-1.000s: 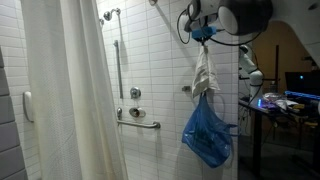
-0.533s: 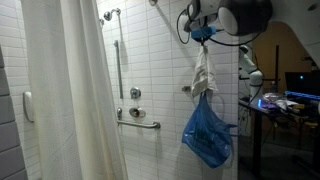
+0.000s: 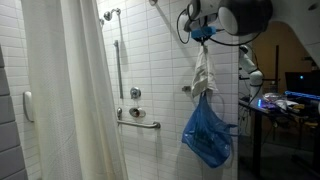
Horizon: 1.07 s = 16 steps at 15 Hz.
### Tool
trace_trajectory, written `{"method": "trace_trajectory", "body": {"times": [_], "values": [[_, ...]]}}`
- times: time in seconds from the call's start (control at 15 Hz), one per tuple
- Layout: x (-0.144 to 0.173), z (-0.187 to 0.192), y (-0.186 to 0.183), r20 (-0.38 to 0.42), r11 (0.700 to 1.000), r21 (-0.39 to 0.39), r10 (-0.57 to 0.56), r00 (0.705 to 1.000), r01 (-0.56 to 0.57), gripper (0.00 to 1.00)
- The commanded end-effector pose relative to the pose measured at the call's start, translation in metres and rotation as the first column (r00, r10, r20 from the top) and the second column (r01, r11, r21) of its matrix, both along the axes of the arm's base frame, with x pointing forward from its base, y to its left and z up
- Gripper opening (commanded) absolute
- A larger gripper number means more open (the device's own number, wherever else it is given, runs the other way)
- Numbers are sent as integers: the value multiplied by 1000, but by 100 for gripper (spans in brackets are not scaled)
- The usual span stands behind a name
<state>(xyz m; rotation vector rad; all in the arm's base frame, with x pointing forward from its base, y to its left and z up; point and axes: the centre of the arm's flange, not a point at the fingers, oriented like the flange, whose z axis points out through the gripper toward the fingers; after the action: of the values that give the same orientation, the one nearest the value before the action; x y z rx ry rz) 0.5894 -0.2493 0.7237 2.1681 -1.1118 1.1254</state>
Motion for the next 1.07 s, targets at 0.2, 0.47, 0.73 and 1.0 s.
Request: {"method": "trace_trajectory", "body": {"times": [0.2,0.47,0.73,1.0], "values": [[0,0,0,0,1000,0,0,1000,0,3],[0,0,0,0,1000,0,0,1000,0,3],[0,0,0,0,1000,0,0,1000,0,3],[0,0,0,0,1000,0,0,1000,0,3]]}}
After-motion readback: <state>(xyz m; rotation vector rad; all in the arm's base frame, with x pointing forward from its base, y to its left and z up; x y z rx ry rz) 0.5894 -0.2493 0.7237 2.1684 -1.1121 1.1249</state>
